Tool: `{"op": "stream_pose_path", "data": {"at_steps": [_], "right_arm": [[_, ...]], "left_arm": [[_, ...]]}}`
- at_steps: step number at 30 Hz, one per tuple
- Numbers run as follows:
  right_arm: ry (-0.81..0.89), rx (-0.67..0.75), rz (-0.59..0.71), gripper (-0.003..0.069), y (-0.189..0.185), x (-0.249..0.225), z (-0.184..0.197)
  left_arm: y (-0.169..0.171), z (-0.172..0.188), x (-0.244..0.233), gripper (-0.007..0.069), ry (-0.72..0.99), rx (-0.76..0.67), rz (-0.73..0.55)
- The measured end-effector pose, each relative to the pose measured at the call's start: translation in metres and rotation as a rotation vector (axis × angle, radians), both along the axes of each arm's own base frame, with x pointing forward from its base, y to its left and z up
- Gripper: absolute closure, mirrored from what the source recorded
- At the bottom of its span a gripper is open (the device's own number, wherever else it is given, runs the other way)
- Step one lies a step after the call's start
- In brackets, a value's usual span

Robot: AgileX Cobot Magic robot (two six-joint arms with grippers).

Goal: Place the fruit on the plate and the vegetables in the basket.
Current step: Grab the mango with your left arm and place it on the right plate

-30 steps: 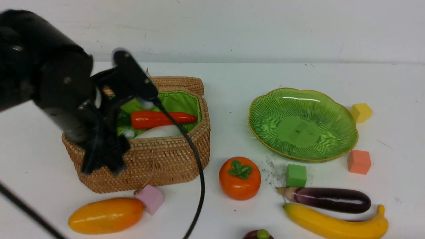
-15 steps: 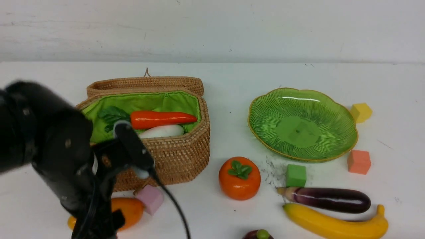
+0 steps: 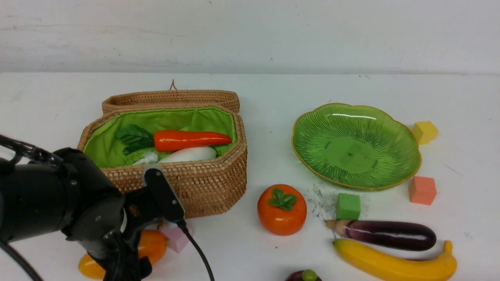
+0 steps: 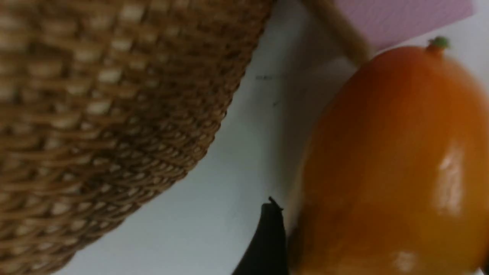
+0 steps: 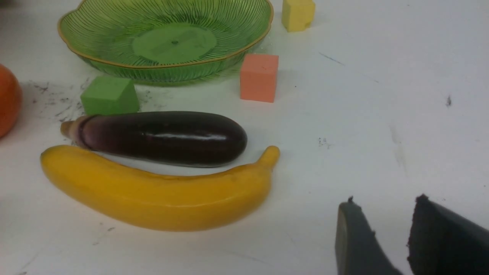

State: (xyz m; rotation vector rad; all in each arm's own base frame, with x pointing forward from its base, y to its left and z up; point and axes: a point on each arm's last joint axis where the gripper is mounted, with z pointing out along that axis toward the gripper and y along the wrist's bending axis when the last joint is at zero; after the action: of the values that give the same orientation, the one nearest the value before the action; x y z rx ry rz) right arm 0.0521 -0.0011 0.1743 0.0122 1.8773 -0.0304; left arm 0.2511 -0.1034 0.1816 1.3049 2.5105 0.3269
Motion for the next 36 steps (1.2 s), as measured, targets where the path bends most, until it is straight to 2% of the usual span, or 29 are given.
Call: {"op": "stream_pose_path", "data": {"at_steps": [5,8,18,23,27,32,36], "right_arm": [[0.000,0.000,0.000,0.0417,0.000,0.000,0.000],[0.000,0.000,0.000,0.0417,0.000,0.000,0.000],[0.000,0.000,0.000,0.0417,0.000,0.000,0.000],[0.000,0.000,0.000,0.0417,0.000,0.000,0.000],[0.000,0.000,0.000,0.0417,0.000,0.000,0.000],[0.000,0.000,0.000,0.0417,0.000,0.000,0.000],[0.000,0.000,0.000,0.0417,0.000,0.000,0.000]], "left_arm": [[0.006,-0.011,0.004,0.0026,0.041,0.000,0.048],[0.005,-0.011,0.003,0.0102,0.052,-0.012,0.062],[0.007,-0.009,-0.003,0.0102,0.114,-0.008,0.085],[0.006,0.009,-0.014,0.0102,0.163,-0.052,0.126],[0.002,0.034,-0.019,0.0102,0.165,-0.140,0.143],[-0.013,0.075,-0.030,0.0102,0.154,-0.415,0.219],[-0.025,0.088,-0.039,0.0102,0.218,-0.606,0.278]]}}
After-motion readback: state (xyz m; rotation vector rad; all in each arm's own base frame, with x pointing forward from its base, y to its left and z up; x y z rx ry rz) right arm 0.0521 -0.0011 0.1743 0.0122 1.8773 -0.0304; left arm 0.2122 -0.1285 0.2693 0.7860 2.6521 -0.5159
